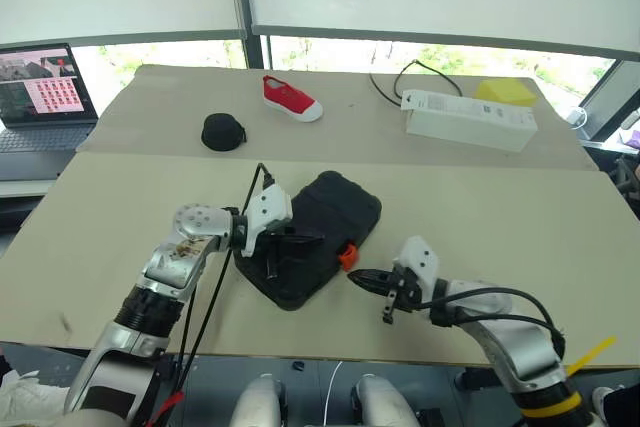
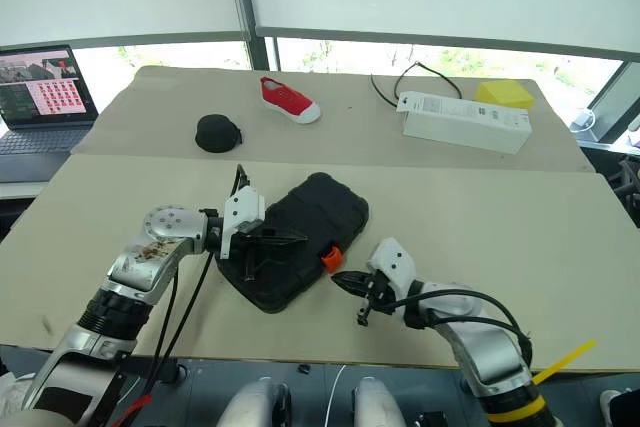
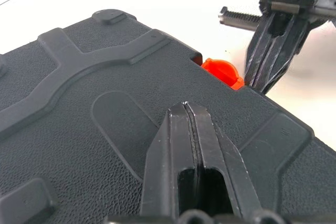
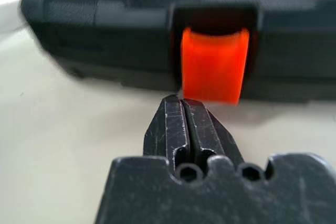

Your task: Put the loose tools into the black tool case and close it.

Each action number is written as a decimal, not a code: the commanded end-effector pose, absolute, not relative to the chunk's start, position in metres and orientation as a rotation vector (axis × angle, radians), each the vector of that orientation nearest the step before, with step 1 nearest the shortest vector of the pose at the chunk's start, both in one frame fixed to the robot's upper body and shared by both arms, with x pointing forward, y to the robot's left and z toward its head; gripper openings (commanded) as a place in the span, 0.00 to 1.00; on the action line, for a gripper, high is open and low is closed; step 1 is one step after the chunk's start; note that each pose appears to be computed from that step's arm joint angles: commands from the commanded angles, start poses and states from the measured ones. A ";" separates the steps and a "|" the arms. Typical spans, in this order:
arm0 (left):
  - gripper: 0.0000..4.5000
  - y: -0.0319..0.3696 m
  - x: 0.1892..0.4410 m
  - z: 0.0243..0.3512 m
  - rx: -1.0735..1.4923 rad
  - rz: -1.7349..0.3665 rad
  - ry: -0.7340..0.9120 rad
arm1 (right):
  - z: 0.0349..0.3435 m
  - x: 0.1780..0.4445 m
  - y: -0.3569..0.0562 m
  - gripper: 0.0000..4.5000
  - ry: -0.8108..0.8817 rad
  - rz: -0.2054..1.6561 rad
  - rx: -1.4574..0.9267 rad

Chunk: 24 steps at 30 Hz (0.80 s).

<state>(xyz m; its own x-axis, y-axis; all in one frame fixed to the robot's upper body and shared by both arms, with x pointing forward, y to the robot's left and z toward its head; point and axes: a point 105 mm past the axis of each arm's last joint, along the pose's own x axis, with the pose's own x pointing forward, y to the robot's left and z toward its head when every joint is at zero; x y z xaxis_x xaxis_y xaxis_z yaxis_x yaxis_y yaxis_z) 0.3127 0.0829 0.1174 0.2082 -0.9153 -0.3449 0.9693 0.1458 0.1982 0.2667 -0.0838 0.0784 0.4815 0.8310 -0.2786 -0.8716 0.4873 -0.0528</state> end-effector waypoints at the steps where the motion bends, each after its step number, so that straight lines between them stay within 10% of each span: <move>1: 0.00 0.088 0.304 0.065 0.409 -1.370 0.381 | 0.094 0.274 -0.081 0.00 0.145 1.038 -0.235; 24: 0.00 0.088 0.302 0.058 0.402 -1.355 0.429 | 0.099 0.281 -0.095 0.00 0.170 1.023 -0.283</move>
<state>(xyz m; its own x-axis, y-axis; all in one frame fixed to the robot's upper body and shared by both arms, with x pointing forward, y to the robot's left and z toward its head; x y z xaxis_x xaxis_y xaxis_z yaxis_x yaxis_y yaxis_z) 0.3144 0.0782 0.1168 0.2076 -0.9102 -0.3583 0.9687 0.1404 0.2045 0.2768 -0.0985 0.0855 0.5015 0.8031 -0.3217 -0.8629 0.4909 -0.1196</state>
